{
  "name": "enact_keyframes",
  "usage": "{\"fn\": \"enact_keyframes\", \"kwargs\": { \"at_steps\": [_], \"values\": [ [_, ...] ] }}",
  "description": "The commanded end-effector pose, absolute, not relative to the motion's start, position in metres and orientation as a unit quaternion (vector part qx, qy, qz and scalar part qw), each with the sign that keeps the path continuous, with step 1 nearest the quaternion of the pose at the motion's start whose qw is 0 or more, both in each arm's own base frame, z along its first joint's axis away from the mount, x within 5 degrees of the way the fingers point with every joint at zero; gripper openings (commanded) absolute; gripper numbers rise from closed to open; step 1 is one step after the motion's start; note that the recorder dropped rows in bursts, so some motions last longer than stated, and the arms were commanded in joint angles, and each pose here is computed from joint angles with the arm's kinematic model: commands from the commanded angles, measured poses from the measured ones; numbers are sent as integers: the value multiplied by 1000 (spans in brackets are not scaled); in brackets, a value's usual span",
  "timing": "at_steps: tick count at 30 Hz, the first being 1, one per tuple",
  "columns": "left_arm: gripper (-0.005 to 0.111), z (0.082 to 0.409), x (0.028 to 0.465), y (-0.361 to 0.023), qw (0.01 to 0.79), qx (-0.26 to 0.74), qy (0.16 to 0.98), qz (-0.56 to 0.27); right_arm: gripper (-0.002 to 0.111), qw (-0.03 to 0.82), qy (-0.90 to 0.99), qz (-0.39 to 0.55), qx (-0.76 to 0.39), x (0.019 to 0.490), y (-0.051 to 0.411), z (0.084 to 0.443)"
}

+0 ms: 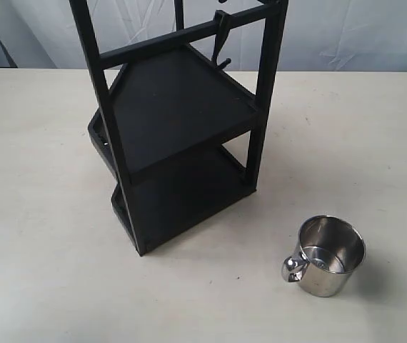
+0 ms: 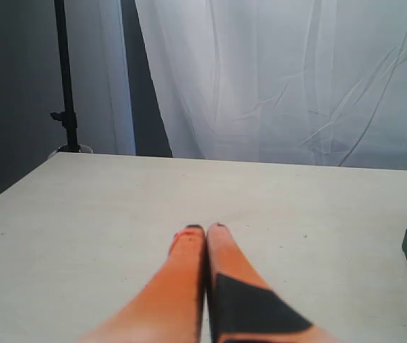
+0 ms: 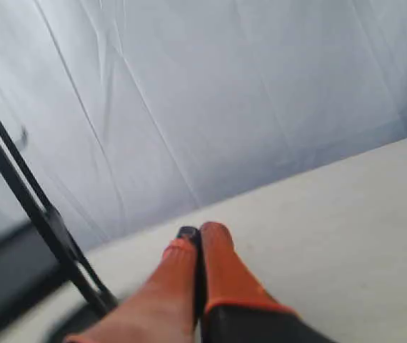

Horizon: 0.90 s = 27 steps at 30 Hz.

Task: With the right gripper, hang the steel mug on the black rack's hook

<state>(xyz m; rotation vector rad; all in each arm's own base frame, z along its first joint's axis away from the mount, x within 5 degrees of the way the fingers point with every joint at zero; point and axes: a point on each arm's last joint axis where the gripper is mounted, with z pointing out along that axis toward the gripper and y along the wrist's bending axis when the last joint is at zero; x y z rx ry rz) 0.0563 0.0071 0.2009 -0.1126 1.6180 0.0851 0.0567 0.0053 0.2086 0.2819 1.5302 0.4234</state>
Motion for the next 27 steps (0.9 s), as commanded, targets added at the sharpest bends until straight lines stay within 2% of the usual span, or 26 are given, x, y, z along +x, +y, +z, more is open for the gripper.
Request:
{"fn": "enact_keyframes", "kwargs": {
  "at_steps": [1, 3, 8, 11, 13, 15, 17, 20, 23, 25, 27],
  "values": [
    [2, 202, 56, 7, 692, -49, 720, 35, 0, 680, 548, 371, 315, 55, -4, 224],
    [2, 202, 56, 7, 692, -49, 720, 35, 0, 679, 508, 396, 353, 54, -9, 227],
    [2, 202, 56, 7, 692, -49, 720, 35, 0, 678, 486, 412, 368, 53, -11, 231],
    [2, 202, 56, 7, 692, -49, 720, 35, 0, 720, 444, 411, 339, 44, -14, 262],
    [2, 202, 56, 7, 692, -49, 720, 35, 0, 792, 417, 356, 269, 34, -15, 288],
    [2, 202, 56, 7, 692, -49, 720, 35, 0, 855, 419, 257, 168, 25, -10, 309],
    [2, 202, 56, 7, 692, -49, 720, 35, 0, 850, 487, 177, 98, 33, -3, 318],
    [2, 202, 56, 7, 692, -49, 720, 35, 0, 733, 675, 82, 17, 65, 6, 321],
    [2, 202, 56, 7, 692, -49, 720, 35, 0, 535, 844, -12, -46, 103, 4, 314],
    [2, 202, 56, 7, 692, -49, 720, 35, 0, 426, 903, -17, -51, 124, 6, 312],
    [2, 202, 56, 7, 692, -49, 720, 35, 0, 347, 936, 21, -47, 143, 15, 307]
  ]
}}
